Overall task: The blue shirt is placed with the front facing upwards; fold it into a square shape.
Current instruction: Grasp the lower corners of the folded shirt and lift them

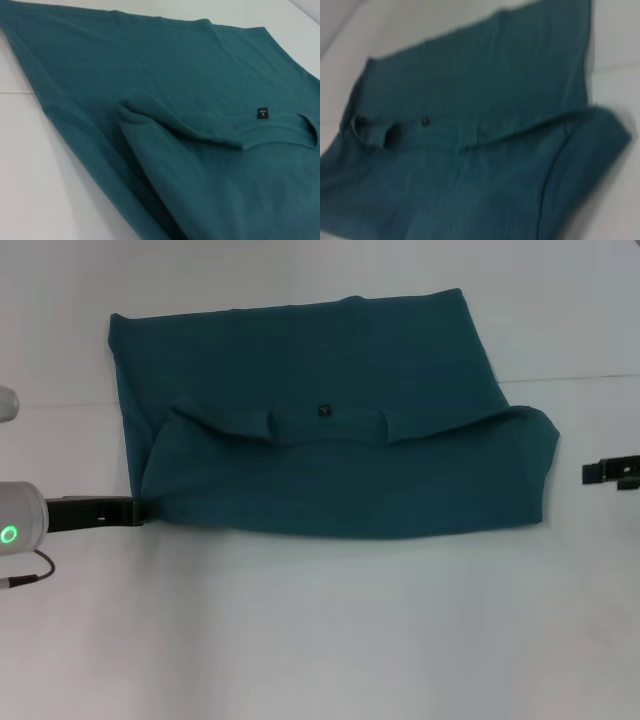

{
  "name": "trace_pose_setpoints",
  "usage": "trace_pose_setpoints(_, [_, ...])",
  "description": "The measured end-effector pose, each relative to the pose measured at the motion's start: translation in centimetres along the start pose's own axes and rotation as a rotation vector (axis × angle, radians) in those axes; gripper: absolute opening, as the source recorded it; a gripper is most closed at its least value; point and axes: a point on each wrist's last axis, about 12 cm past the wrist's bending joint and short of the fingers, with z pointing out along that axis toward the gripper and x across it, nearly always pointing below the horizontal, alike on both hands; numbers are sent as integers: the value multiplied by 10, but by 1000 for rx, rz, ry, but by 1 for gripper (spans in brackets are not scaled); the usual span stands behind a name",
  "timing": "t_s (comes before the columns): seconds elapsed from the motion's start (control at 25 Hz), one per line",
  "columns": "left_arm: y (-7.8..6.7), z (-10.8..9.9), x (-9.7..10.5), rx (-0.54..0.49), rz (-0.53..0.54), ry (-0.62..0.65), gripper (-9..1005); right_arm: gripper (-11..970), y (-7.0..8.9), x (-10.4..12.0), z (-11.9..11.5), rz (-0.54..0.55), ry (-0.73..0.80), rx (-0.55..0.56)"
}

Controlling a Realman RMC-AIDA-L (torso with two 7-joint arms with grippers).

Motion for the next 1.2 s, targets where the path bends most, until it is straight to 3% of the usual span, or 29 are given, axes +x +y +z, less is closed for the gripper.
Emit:
trace_pose_setpoints(0.36, [1,-2,-3,2,-2,-4,81,754,26,-6,26,-37,221,50])
trace_pose_setpoints(1.2, [0,-2,2,19,-16,13,78,754,38,2,71,-24,123,85])
